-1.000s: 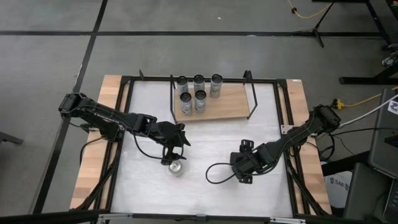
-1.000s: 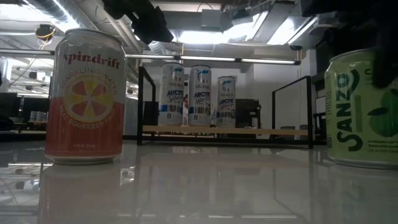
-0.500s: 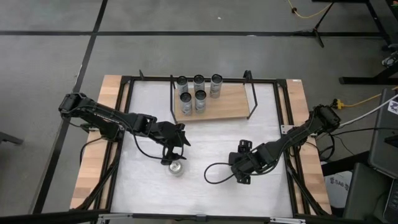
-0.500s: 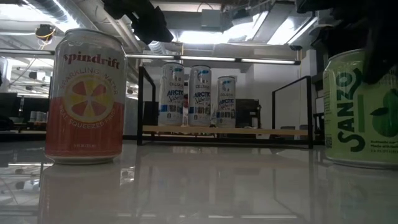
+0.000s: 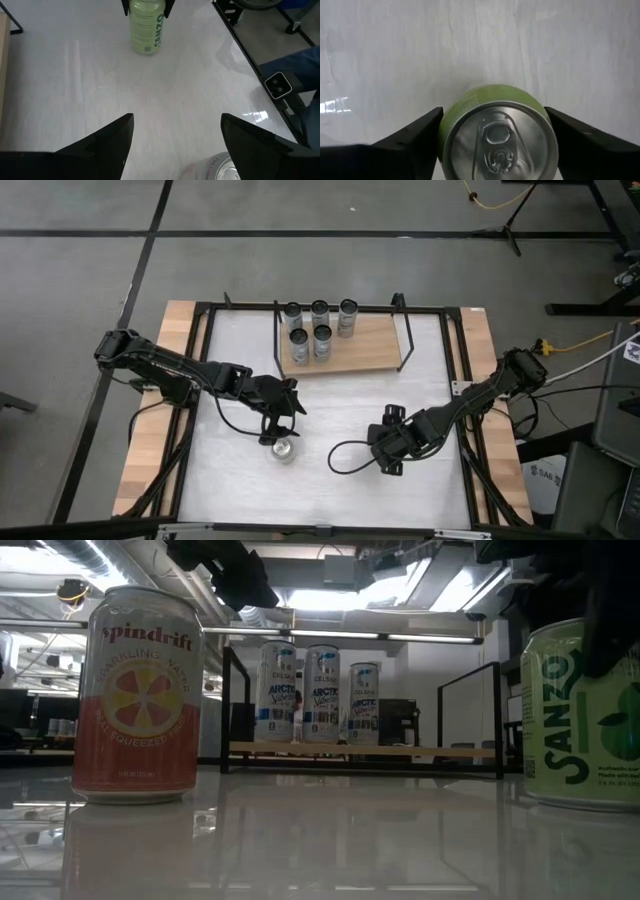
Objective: Place canned beverage on shelf
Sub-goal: Put the green soda can on the shelf
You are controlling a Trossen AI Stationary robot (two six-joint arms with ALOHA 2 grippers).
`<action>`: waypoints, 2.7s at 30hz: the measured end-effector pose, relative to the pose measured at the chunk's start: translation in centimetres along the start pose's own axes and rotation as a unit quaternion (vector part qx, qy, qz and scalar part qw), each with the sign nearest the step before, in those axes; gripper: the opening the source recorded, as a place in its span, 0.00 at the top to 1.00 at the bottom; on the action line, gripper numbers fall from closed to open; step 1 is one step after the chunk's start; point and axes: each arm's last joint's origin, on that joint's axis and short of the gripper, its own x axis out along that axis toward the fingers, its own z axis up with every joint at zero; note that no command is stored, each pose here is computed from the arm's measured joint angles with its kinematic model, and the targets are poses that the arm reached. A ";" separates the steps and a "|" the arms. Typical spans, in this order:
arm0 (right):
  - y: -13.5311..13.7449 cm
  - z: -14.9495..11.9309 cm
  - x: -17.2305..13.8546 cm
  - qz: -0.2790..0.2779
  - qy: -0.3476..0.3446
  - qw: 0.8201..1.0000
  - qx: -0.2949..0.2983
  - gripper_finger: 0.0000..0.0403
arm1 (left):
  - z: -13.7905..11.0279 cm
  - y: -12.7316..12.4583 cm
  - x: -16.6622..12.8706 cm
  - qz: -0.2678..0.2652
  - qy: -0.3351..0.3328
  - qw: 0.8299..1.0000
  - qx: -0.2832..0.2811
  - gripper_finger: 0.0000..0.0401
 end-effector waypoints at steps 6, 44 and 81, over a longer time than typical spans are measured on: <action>0.0 0.0 0.0 0.000 0.001 1.000 0.000 0.29 | 0.0 0.0 0.0 0.000 0.000 1.000 0.000 0.27; -13.8 9.6 -5.2 -0.007 -0.088 0.996 -0.008 0.27 | 0.7 -0.2 -2.0 -0.003 -0.033 0.999 0.005 0.27; -27.6 11.1 -4.0 -0.034 -0.098 0.994 0.026 0.27 | 0.9 -0.1 -2.4 0.032 -0.048 0.998 0.006 0.27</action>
